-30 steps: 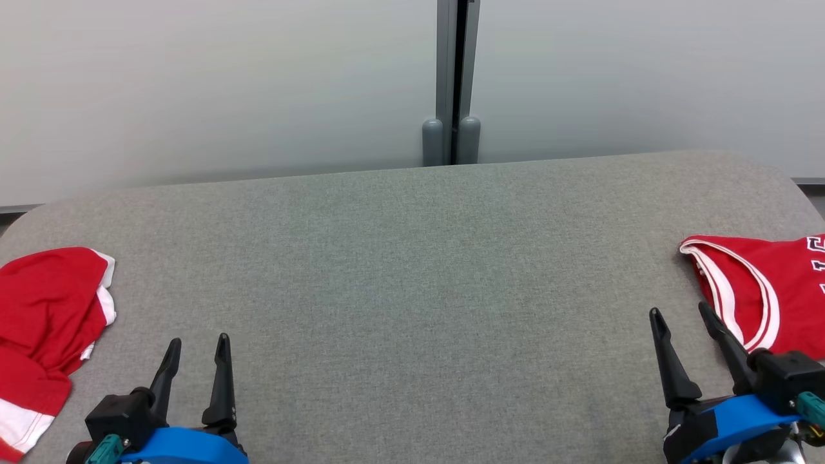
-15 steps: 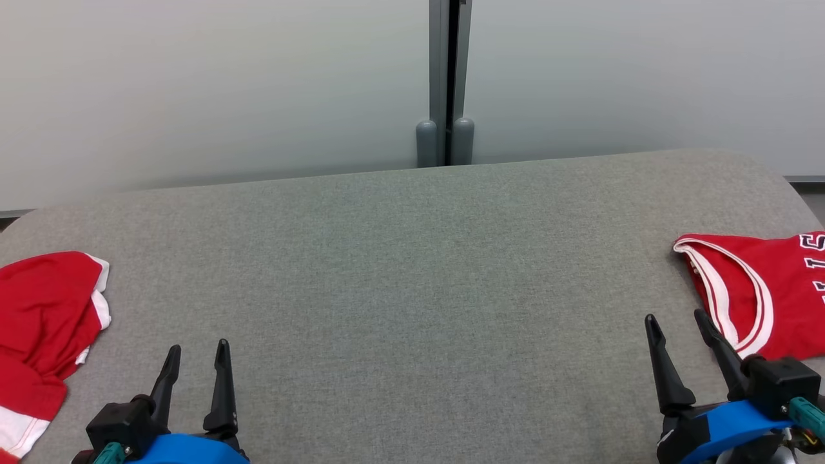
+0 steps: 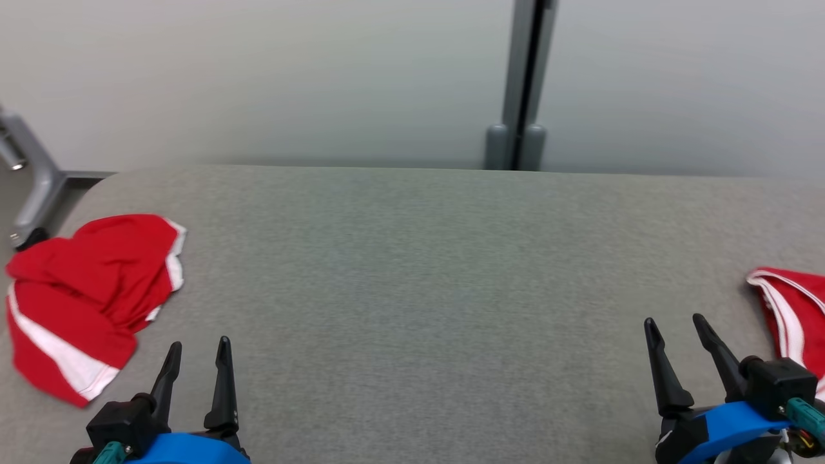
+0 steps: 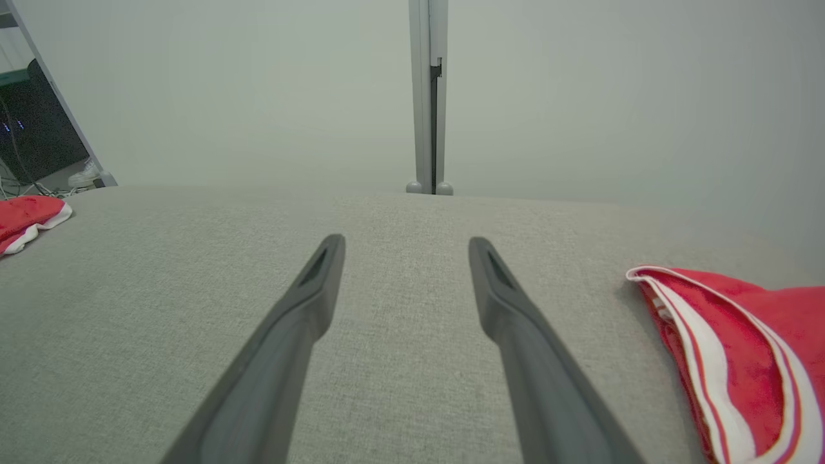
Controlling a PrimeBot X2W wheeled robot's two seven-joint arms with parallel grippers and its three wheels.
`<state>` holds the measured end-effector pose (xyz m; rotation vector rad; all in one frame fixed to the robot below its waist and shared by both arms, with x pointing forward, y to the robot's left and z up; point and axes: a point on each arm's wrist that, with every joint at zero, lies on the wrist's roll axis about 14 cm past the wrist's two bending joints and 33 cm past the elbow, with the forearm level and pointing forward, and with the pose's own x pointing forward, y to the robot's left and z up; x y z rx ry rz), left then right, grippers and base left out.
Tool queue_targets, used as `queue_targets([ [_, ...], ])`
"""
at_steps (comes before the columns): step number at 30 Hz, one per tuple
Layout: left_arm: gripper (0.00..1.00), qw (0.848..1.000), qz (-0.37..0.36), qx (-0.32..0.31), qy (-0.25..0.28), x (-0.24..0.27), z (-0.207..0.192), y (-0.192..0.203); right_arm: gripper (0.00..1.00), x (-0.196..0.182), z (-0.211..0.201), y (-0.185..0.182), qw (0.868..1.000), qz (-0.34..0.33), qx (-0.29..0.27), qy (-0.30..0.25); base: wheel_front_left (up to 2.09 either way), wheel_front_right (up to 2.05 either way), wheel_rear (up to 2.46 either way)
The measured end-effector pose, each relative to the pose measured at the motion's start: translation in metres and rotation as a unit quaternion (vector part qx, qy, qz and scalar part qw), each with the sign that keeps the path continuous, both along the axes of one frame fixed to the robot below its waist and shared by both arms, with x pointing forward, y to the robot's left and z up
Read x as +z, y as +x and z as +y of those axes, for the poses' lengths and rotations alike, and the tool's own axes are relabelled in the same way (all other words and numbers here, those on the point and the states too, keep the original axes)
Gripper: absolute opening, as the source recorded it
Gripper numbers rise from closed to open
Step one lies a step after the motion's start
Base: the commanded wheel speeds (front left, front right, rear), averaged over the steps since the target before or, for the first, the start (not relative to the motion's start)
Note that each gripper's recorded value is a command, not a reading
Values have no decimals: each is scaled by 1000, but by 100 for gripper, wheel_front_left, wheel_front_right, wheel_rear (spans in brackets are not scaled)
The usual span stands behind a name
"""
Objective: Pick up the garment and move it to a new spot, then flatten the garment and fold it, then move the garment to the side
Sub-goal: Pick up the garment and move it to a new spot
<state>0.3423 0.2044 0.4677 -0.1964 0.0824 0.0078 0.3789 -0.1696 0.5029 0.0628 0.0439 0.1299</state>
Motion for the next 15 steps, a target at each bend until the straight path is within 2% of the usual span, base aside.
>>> queue_targets([
  [7,100,998,-8,64,3,6,38,-29,100,0,46,15,998,1,63,5,0,0,0],
  [15,100,991,-5,131,3,6,73,-65,100,-1,104,27,990,3,141,10,0,0,0],
])
